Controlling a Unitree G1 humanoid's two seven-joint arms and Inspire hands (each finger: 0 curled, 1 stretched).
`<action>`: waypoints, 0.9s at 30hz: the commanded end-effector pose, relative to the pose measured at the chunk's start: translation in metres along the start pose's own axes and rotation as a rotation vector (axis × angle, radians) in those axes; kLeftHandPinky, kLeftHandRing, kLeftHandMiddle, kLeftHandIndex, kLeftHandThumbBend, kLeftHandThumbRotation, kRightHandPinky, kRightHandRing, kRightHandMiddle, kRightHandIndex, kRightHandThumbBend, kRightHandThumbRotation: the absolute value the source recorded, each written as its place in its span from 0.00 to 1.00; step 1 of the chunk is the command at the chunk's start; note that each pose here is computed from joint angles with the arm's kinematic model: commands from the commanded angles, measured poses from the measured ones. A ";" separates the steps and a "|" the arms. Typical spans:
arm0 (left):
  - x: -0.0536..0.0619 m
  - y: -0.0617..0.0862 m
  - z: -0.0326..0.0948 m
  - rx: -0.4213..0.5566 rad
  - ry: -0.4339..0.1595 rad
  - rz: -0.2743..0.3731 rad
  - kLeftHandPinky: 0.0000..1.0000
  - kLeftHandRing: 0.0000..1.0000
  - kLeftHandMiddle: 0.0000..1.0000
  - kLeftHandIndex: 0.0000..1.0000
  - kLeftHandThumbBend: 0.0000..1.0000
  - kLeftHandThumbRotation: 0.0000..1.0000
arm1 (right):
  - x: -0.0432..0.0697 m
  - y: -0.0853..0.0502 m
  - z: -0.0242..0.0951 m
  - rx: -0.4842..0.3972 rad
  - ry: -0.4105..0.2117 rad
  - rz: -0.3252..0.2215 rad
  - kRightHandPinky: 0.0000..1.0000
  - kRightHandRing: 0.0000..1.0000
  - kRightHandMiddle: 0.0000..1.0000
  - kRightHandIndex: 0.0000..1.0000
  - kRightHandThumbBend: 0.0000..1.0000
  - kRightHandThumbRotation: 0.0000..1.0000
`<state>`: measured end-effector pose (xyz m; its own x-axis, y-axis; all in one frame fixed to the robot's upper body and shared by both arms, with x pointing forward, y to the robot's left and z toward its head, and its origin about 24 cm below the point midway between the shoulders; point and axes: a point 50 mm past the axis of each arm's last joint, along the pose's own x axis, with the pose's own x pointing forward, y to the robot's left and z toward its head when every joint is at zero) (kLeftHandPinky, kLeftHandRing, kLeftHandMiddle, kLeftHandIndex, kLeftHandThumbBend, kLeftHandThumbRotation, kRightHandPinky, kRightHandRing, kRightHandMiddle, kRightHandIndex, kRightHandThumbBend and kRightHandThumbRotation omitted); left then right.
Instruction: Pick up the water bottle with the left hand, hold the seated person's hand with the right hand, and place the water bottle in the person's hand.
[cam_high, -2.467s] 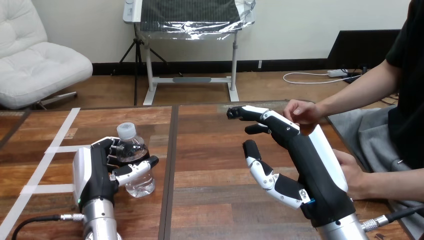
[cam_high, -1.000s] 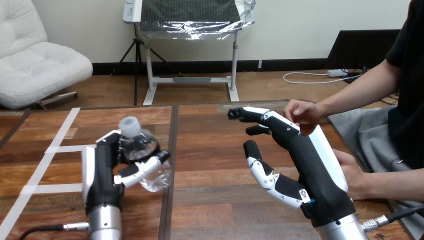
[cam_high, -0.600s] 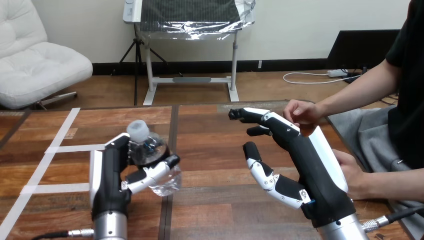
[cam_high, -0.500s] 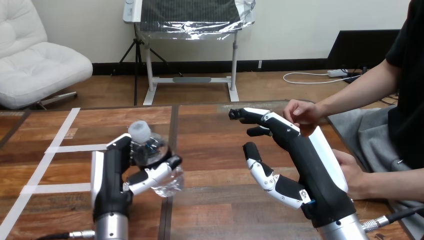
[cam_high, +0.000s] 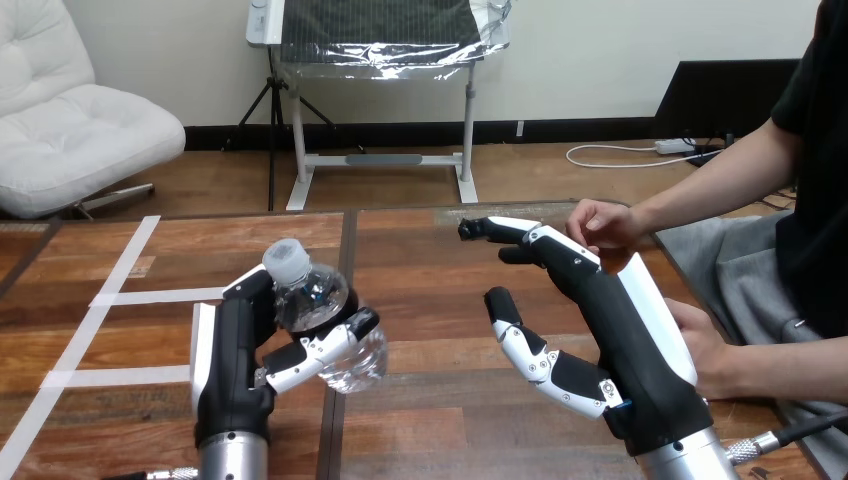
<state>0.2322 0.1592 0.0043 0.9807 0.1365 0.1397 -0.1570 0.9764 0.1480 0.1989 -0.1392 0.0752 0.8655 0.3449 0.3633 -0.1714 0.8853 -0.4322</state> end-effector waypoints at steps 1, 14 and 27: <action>0.022 -0.010 0.072 -0.133 -0.318 -0.001 0.43 0.42 0.43 0.50 0.64 0.00 | 0.014 -0.022 0.012 -0.061 -0.080 -0.071 0.77 0.83 0.82 0.75 0.26 0.00; 0.015 -0.014 0.078 -0.182 -0.343 -0.021 0.42 0.41 0.42 0.50 0.63 0.00 | 0.017 -0.046 0.009 -0.311 -0.033 -0.032 0.74 0.82 0.82 0.76 0.45 0.00; 0.008 -0.018 0.082 -0.202 -0.345 -0.034 0.40 0.40 0.42 0.50 0.63 0.00 | 0.019 -0.078 0.004 -0.554 0.120 0.034 0.74 0.82 0.85 0.79 0.68 0.00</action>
<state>0.2294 0.1372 0.0512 0.9423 0.0819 0.3246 -0.0900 0.9959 0.0099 0.2117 -0.1907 0.0777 0.9407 0.2997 0.1589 -0.0802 0.6517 -0.7542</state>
